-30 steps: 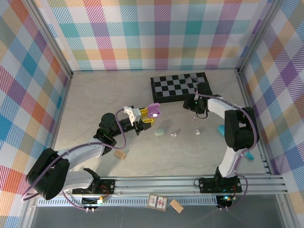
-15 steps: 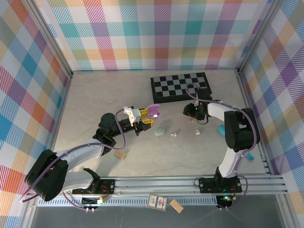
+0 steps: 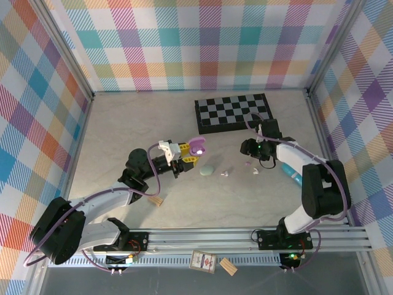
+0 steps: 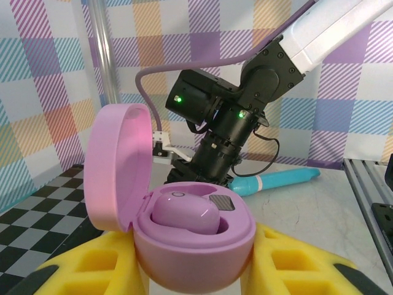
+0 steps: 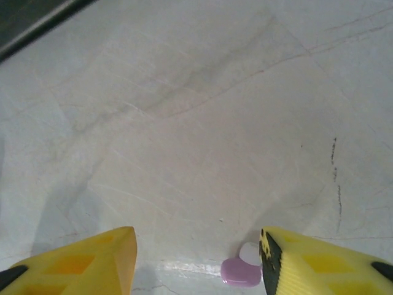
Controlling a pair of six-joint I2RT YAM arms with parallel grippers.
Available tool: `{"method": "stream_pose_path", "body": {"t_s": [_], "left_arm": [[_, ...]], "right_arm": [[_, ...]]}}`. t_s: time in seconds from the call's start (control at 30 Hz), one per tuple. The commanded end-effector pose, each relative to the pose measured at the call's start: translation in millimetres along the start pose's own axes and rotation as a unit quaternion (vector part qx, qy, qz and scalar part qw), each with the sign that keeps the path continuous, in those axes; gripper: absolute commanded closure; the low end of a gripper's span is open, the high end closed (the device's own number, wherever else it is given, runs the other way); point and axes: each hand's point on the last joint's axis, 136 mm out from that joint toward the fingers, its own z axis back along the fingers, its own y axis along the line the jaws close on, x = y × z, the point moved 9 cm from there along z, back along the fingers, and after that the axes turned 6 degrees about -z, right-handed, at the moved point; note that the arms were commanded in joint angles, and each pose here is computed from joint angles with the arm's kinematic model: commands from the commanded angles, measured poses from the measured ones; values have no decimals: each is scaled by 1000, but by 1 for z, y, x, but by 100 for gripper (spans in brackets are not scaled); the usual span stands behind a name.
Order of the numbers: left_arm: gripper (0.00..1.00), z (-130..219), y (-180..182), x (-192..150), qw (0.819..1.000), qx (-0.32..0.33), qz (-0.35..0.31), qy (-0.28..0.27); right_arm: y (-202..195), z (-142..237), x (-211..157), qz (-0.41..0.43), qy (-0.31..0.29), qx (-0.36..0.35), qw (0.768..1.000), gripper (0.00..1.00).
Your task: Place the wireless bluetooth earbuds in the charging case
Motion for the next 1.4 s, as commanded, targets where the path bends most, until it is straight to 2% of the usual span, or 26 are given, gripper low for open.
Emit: {"method": "stream_pose_path", "body": {"t_s": [0.0,0.27,0.8,0.93,1.07,1.37], "left_arm": [[65,3,0,10,1000,-4,-17,-21],[66,5,-1,9,1000,-2,-16,-16],[65,5,-1,12,1000,-4,-22,-18],[65,5,-1,11,1000,-4,-21,-18],[65,6,-1,12,1000,2,-22,-18],[66,22,15,6,998,64,-7,-9]], "right_arm": [[1,-11,5,16,28,-6,999,42],[-6,-29,-13,3,69,18,997,40],[2,-12,-56,6,90,30,995,38],[-1,-1,-52,33,67,-26,997,37],[9,12,-49,94,48,-94,990,36],[40,15,-53,223,38,-243,943,42]]}}
